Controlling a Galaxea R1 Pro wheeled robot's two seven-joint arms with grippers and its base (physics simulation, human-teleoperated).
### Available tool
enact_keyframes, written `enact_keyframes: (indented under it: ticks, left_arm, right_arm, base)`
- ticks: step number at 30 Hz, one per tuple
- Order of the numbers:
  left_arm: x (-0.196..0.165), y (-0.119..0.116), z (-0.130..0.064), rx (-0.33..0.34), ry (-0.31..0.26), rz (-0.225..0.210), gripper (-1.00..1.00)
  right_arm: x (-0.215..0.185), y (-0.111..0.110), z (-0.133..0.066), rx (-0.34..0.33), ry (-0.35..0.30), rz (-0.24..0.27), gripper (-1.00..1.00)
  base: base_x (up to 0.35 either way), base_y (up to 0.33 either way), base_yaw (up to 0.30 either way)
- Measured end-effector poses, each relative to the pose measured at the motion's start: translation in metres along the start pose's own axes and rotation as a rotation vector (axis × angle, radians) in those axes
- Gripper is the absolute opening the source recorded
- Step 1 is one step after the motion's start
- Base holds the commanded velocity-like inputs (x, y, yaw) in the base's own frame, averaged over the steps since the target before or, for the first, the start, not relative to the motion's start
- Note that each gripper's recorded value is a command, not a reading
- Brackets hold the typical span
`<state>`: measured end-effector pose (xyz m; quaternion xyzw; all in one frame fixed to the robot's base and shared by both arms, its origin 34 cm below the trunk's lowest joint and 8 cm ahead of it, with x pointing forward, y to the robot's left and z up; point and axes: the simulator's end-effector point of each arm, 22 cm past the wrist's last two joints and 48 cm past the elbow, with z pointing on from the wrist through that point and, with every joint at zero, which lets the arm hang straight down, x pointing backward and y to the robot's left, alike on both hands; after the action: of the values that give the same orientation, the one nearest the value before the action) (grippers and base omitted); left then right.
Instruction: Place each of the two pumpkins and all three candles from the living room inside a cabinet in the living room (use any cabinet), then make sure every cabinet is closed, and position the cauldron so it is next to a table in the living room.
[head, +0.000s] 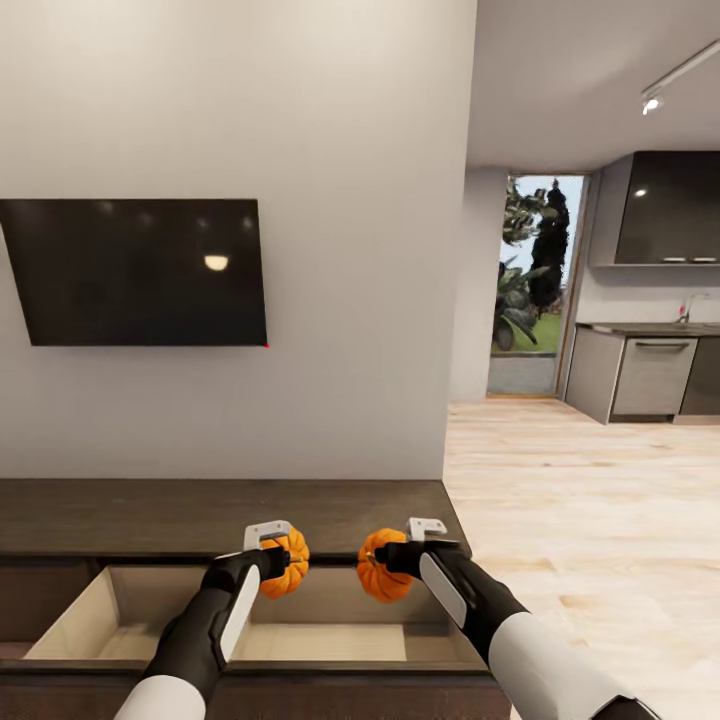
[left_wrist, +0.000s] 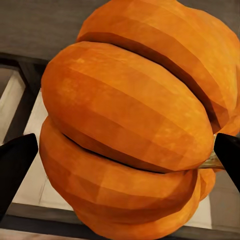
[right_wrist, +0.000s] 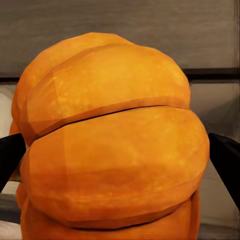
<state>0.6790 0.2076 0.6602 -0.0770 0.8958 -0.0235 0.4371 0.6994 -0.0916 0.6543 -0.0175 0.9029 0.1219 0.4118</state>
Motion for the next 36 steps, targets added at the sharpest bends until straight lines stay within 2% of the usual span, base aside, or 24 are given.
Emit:
enact_keyframes:
  ticks: [7,30,36]
  left_arm:
    - [0.011,-0.004,0.005,0.009,-0.006,0.013,-1.0]
    - [0.055,0.002,0.027,0.016,-0.007,0.017,-1.0]
    - [0.054,0.001,0.027,0.018,-0.007,0.018,-1.0]
  right_arm:
    - [0.014,0.0,0.007,0.032,0.002,0.001,-1.0]
    - [0.062,-0.009,0.03,0.033,0.02,-0.003,-1.0]
    - [0.062,-0.009,0.03,0.034,0.02,-0.003,-1.0]
  base:
    - [0.0,0.0,0.0]
    - [0.0,0.0,0.0]
    - [0.0,0.0,0.0]
